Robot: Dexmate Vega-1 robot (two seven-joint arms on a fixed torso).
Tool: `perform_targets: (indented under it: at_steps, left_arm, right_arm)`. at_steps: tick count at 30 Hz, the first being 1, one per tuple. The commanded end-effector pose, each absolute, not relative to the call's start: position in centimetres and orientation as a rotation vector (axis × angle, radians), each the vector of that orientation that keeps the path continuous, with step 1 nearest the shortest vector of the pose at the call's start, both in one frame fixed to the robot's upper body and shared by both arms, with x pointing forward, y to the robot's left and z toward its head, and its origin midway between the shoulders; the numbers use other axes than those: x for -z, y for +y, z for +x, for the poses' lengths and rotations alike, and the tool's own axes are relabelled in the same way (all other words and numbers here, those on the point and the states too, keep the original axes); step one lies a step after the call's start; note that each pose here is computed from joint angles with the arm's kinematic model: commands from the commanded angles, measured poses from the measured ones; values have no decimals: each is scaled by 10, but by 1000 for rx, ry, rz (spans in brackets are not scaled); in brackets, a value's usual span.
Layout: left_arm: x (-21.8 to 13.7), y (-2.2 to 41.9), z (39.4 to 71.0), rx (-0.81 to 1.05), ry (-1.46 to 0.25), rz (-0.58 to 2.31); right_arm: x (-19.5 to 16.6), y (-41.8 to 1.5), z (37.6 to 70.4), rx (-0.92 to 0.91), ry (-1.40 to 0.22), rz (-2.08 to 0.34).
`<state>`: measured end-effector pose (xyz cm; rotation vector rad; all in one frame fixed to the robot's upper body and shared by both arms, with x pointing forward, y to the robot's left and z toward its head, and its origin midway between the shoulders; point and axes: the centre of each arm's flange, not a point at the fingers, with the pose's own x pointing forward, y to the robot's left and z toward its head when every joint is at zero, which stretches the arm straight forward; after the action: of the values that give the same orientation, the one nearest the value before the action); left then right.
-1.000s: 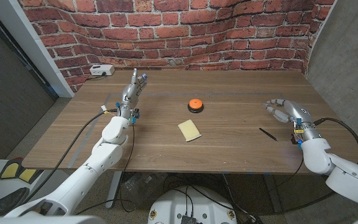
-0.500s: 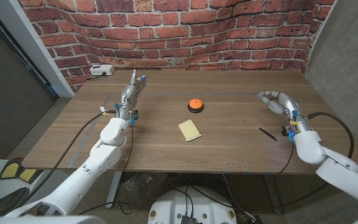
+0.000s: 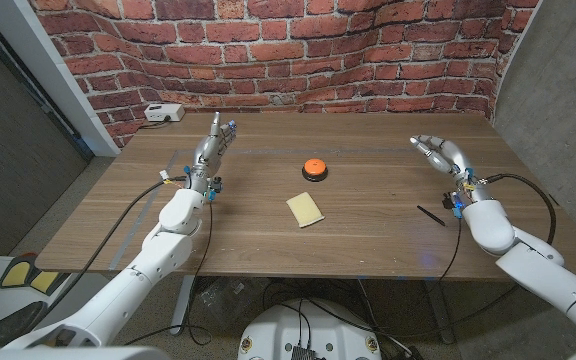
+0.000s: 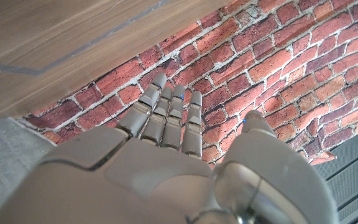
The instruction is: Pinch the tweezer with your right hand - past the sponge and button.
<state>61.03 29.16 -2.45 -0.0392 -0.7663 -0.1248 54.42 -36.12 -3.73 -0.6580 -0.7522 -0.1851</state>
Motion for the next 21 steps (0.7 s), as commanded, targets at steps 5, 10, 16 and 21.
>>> perform_targets:
  at_steps: [5, 10, 16, 21]
  left_arm:
    - [20, 295, 611, 145, -757, -20]
    - [17, 295, 612, 146, -759, -10]
    - [16, 295, 612, 151, -760, -5]
    - [14, 294, 612, 149, -763, 8]
  right_arm:
    - [17, -346, 569, 34, -768, -464]
    - [14, -342, 581, -30, -769, -417]
    - [14, -341, 592, -71, -760, -326]
    - [11, -341, 598, -111, -751, -263]
